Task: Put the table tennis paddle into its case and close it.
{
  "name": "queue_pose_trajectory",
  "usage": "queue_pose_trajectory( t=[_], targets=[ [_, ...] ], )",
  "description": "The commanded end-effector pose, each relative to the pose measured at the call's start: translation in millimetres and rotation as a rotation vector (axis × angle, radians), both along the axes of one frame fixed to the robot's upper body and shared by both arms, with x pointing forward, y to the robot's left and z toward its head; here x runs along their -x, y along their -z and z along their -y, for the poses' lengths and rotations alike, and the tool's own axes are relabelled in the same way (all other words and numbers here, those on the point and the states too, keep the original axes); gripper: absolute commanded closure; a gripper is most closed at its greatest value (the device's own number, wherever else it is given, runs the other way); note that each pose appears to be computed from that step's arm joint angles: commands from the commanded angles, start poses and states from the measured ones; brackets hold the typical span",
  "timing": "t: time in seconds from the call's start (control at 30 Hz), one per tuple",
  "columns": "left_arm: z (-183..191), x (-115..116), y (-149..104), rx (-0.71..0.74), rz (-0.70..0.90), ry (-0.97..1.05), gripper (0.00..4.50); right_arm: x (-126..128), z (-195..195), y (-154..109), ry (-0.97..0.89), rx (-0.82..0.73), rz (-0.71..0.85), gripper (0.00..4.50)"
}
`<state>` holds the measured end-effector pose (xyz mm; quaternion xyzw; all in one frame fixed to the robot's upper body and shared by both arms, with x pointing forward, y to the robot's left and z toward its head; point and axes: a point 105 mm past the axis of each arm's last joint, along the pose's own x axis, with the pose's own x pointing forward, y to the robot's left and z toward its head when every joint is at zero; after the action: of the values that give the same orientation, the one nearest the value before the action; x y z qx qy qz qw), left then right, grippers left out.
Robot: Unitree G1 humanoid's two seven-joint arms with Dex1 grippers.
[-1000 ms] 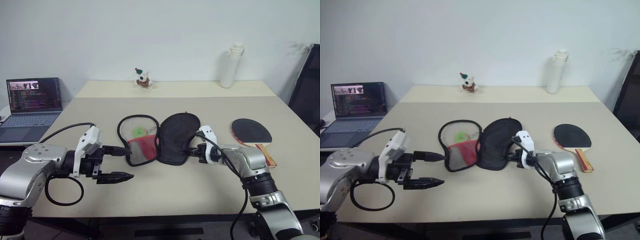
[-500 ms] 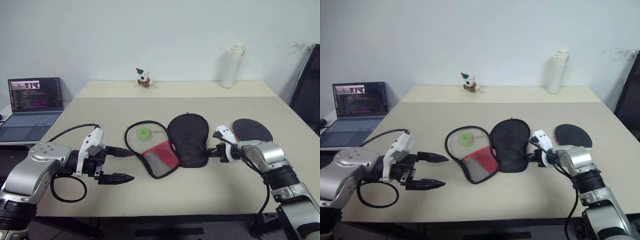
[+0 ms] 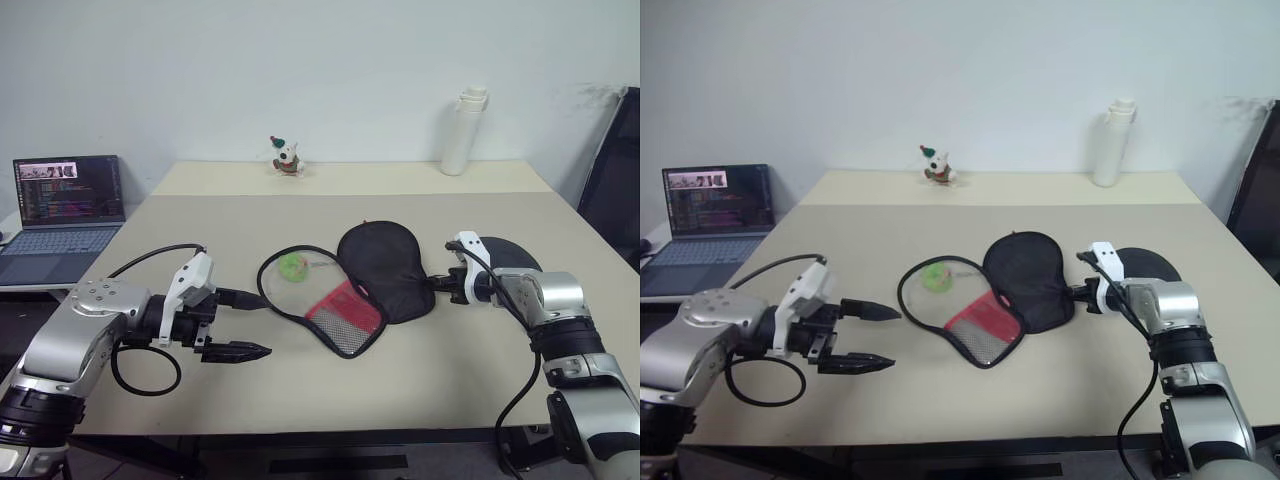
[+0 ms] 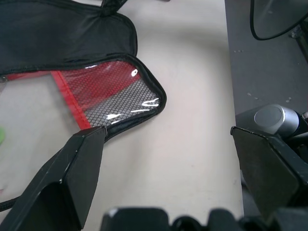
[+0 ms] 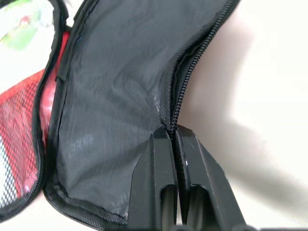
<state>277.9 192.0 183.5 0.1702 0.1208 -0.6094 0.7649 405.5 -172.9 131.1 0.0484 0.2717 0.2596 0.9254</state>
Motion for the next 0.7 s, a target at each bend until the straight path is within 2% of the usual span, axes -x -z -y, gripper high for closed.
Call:
queue_pose_trajectory(
  t=[0.03, 0.3, 0.4, 0.57, 0.7],
  targets=[
    [2.4, -1.0, -6.1, 0.000, 0.031, 0.023, 0.00, -3.6, 2.4, -15.6, 0.020, -0.030, 0.056, 4.42],
    [2.7, -1.9, -6.3, 0.003, 0.032, 0.023, 0.00, 11.2, -6.4, 2.0, -0.047, 0.015, 0.008, 4.42],
    [2.2, -2.0, -6.2, 0.001, 0.033, 0.020, 0.00, 12.1, -4.4, 4.4, -0.043, 0.043, 0.014, 3.83],
    [1.7, -3.4, -7.2, 0.005, 0.043, 0.011, 0.00, 6.3, -5.8, -1.8, -0.040, 0.051, 0.050, 2.23],
    [3.0, -3.7, -7.3, 0.009, 0.046, 0.010, 0.00, -8.9, -8.1, -12.3, 0.003, 0.017, 0.107, 2.23]
  ],
)
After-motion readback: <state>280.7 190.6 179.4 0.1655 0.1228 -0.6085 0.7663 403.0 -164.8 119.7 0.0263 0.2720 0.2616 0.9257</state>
